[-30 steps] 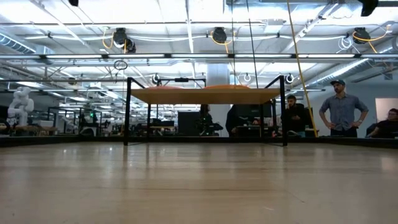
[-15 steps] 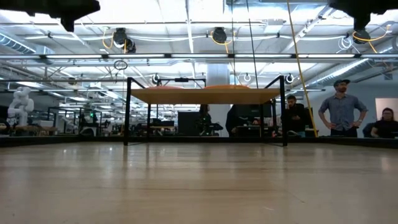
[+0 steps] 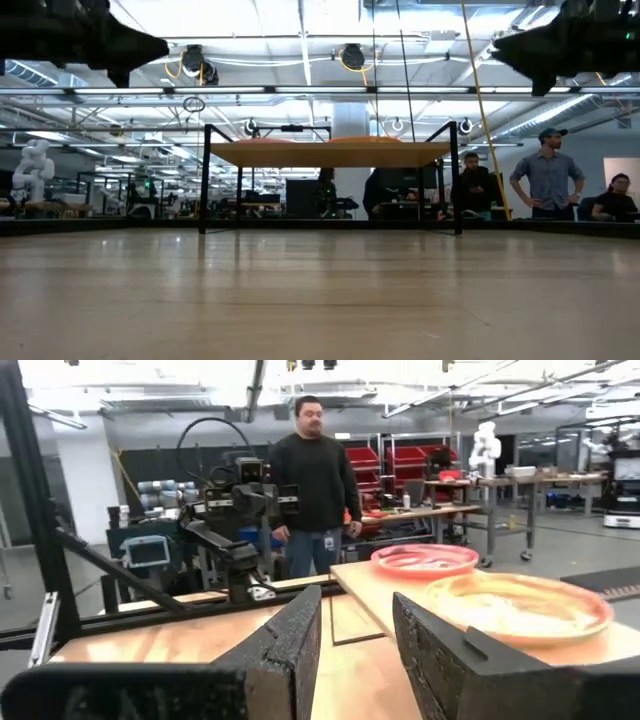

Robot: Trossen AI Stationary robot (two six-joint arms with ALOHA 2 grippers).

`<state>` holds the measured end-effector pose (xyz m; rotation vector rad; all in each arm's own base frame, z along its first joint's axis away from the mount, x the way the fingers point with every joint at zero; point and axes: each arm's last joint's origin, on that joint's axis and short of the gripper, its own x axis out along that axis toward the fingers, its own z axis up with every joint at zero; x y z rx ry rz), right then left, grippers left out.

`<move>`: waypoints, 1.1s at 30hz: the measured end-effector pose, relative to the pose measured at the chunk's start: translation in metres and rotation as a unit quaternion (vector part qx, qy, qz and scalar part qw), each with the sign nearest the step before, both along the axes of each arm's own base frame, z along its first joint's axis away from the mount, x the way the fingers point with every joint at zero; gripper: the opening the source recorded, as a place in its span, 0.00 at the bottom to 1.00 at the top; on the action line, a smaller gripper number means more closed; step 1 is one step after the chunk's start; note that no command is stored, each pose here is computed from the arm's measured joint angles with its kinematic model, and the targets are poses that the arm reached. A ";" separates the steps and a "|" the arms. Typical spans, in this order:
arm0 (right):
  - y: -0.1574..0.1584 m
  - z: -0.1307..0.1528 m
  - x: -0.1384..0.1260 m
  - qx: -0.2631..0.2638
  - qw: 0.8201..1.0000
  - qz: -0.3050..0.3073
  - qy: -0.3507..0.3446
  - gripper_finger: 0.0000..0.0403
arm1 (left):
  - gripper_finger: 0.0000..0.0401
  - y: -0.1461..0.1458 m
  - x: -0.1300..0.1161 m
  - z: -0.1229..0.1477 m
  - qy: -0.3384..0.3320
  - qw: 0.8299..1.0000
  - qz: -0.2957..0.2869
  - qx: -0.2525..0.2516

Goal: Place and stack plates onto a shelf
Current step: Return to Home Position

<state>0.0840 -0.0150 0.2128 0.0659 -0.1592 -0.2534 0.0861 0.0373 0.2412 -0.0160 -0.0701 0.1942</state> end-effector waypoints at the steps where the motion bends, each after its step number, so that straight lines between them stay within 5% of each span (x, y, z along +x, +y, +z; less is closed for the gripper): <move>1: 0.000 -0.006 0.002 0.001 1.000 0.001 -0.001 0.28 | 0.17 0.000 0.001 -0.003 -0.004 1.000 -0.005 0.000; 9: -0.001 -0.021 0.008 -0.001 0.999 0.000 -0.054 0.28 | 0.17 0.001 0.006 -0.020 -0.024 0.999 -0.041 0.007; 33: -0.001 -0.028 0.010 0.006 1.000 0.001 -0.020 0.28 | 0.17 0.004 0.012 -0.066 -0.002 0.999 -0.046 -0.008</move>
